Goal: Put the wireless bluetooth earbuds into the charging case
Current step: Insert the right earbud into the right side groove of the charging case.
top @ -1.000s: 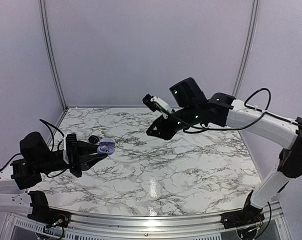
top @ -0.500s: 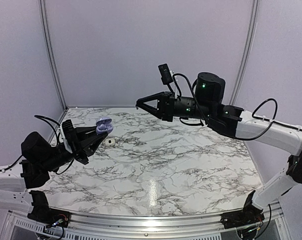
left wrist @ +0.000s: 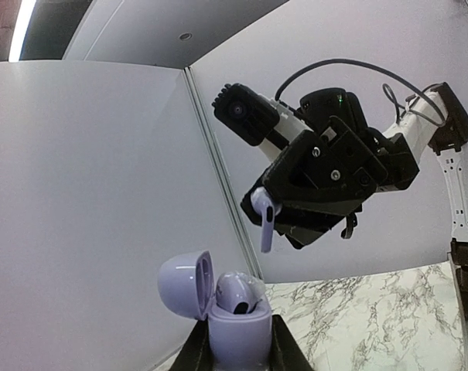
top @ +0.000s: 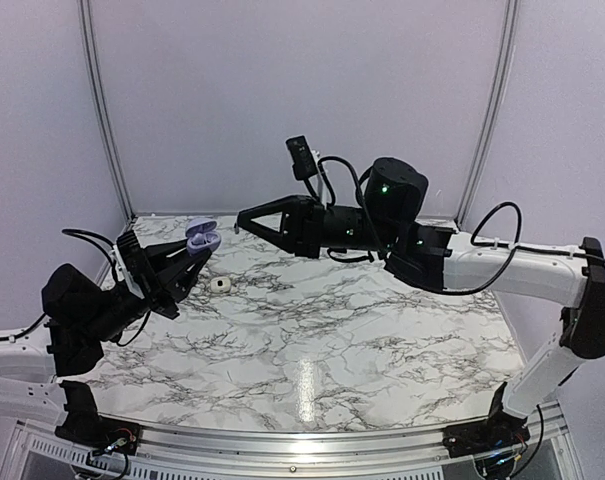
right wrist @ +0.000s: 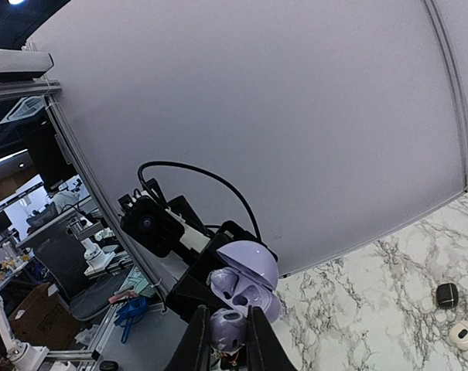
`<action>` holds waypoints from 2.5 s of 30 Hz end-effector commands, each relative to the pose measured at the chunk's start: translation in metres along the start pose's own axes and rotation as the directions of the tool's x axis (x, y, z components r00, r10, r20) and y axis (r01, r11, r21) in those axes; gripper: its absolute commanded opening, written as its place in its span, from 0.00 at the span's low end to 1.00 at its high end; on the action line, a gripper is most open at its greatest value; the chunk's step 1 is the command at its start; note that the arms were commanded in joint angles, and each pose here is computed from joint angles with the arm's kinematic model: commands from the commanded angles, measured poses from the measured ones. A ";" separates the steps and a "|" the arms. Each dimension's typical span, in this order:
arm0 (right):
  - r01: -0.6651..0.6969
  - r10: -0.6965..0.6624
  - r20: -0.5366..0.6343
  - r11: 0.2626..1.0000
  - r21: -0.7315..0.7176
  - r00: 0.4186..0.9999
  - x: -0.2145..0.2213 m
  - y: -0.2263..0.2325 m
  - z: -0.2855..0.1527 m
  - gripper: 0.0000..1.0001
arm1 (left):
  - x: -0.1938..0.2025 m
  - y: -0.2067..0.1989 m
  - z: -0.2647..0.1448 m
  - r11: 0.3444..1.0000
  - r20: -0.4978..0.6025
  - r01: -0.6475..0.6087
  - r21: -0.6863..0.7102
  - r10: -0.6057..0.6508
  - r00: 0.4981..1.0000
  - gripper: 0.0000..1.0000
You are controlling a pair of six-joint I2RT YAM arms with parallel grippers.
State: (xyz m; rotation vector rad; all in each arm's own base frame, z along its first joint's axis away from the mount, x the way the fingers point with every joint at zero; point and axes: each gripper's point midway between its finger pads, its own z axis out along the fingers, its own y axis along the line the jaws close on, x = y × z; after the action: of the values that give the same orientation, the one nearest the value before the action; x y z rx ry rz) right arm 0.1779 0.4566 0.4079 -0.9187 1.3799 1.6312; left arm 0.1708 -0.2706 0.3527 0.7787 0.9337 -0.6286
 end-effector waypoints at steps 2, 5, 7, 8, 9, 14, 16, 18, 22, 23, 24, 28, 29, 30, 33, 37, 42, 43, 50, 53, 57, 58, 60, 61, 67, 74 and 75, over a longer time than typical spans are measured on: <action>0.008 -0.005 0.034 0.997 -0.079 0.999 -0.016 0.020 0.016 0.09 | -0.016 0.006 0.000 0.999 0.068 -0.019 -0.028 0.021 0.997 0.00; 0.006 -0.003 0.033 0.996 -0.085 0.999 -0.015 0.021 0.019 0.09 | -0.016 0.004 0.000 1.000 0.074 -0.019 -0.020 0.020 0.997 0.00; 0.006 -0.003 0.035 0.996 -0.092 0.999 -0.016 0.022 0.020 0.09 | -0.015 0.003 0.000 1.000 0.073 -0.019 -0.015 0.020 0.997 0.00; 0.008 -0.004 0.038 0.995 -0.099 0.999 -0.017 0.024 0.020 0.09 | -0.014 0.002 0.001 1.000 0.070 -0.020 -0.014 0.021 0.997 0.00; 0.008 -0.004 0.040 0.994 -0.107 0.999 -0.017 0.027 0.021 0.09 | -0.013 0.002 0.001 1.000 0.069 -0.020 -0.014 0.021 0.997 0.00; 0.008 -0.004 0.037 0.992 -0.128 0.999 -0.016 0.032 0.025 0.09 | -0.012 0.002 0.001 1.000 0.068 -0.017 -0.014 0.018 0.998 0.00; 0.002 0.001 0.025 0.991 -0.136 1.000 -0.013 0.032 0.027 0.10 | -0.013 0.002 0.001 1.000 0.071 -0.019 -0.015 0.020 0.997 0.00; -0.005 0.008 0.018 0.990 -0.141 1.000 -0.011 0.031 0.030 0.10 | -0.014 0.003 0.001 1.000 0.073 -0.017 -0.016 0.018 0.997 0.00; -0.015 0.016 0.010 0.991 -0.135 1.000 -0.007 0.026 0.033 0.10 | -0.015 0.002 0.001 1.000 0.076 -0.010 -0.013 0.011 0.997 0.00; -0.014 0.016 0.010 0.991 -0.132 1.000 -0.006 0.025 0.033 0.10 | -0.015 0.002 0.001 1.000 0.077 -0.010 -0.012 0.011 0.997 0.00; -0.013 0.014 0.010 0.991 -0.130 1.000 -0.006 0.024 0.034 0.10 | -0.016 0.002 0.001 1.000 0.078 -0.008 -0.010 0.009 0.997 0.00; -0.021 0.022 0.004 0.992 -0.128 1.000 -0.004 0.021 0.037 0.10 | -0.017 0.001 0.002 1.000 0.082 -0.015 -0.004 0.015 0.996 0.00; -0.024 0.024 0.000 0.991 -0.128 1.000 -0.003 0.021 0.038 0.10 | -0.016 0.001 0.002 1.000 0.081 -0.017 -0.004 0.017 0.997 0.00; -0.025 0.025 0.000 0.992 -0.126 1.000 -0.002 0.020 0.039 0.10 | -0.017 0.001 0.002 1.000 0.082 -0.018 -0.005 0.019 0.996 0.00; -0.030 0.029 -0.004 0.993 -0.114 1.000 0.000 0.016 0.040 0.10 | -0.016 0.001 0.002 1.000 0.080 -0.021 -0.004 0.021 0.997 0.00; -0.043 0.042 -0.014 0.994 -0.103 0.999 0.005 0.011 0.042 0.10 | -0.017 0.001 0.002 1.000 0.085 -0.022 -0.003 0.022 0.996 0.00; -0.055 0.054 -0.018 0.996 -0.077 0.998 0.008 0.005 0.043 0.11 | -0.021 0.002 0.001 1.000 0.095 -0.024 -0.006 0.025 0.995 0.00; -0.060 0.059 -0.021 0.995 -0.074 0.998 0.010 0.004 0.043 0.12 | -0.021 0.002 0.001 1.000 0.095 -0.024 -0.005 0.024 0.995 0.00; -0.078 0.077 -0.027 0.996 -0.041 0.997 0.013 -0.002 0.043 0.20 | -0.022 0.002 -0.001 1.000 0.100 -0.021 -0.007 0.021 0.995 0.00; -0.075 0.074 -0.022 0.997 -0.019 0.997 0.011 -0.004 0.041 0.22 | -0.023 0.001 -0.001 1.000 0.105 -0.018 -0.003 0.018 0.994 0.00; -0.071 0.071 -0.020 0.997 -0.001 0.997 0.010 -0.007 0.041 0.26 | -0.024 0.001 -0.002 1.000 0.109 -0.018 -0.003 0.018 0.994 0.00; -0.070 0.070 -0.020 0.998 0.000 0.997 0.010 -0.007 0.041 0.28 | -0.024 0.001 -0.002 1.000 0.109 -0.018 -0.001 0.018 0.994 0.00; -0.070 0.070 -0.019 0.998 0.000 0.997 0.010 -0.008 0.041 0.31 | -0.024 0.001 -0.001 1.000 0.109 -0.015 -0.001 0.015 0.994 0.00; -0.068 0.068 -0.019 0.998 0.000 0.998 0.010 -0.007 0.040 0.32 | -0.024 0.001 -0.002 1.000 0.109 -0.011 -0.002 0.011 0.994 0.00; -0.007 0.007 -0.008 1.000 0.000 1.000 0.000 0.001 0.037 0.38 | -0.022 0.001 -0.001 1.000 0.107 0.011 0.002 -0.012 0.994 0.00; 0.068 -0.068 -0.001 0.997 0.043 0.998 -0.012 0.002 0.030 0.39 | -0.020 -0.001 -0.001 1.000 0.100 0.023 0.009 -0.024 0.995 0.00; 0.072 -0.072 0.003 0.996 0.051 0.997 -0.013 0.002 0.028 0.39 | -0.020 -0.001 -0.001 1.000 0.101 0.022 0.011 -0.023 0.995 0.00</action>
State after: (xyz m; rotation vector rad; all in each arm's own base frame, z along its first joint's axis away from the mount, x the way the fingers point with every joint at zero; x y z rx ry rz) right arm 0.1765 0.4944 0.3954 -0.9608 1.4203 1.6105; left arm 0.1720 -0.2704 0.3554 0.7482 0.9205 -0.6472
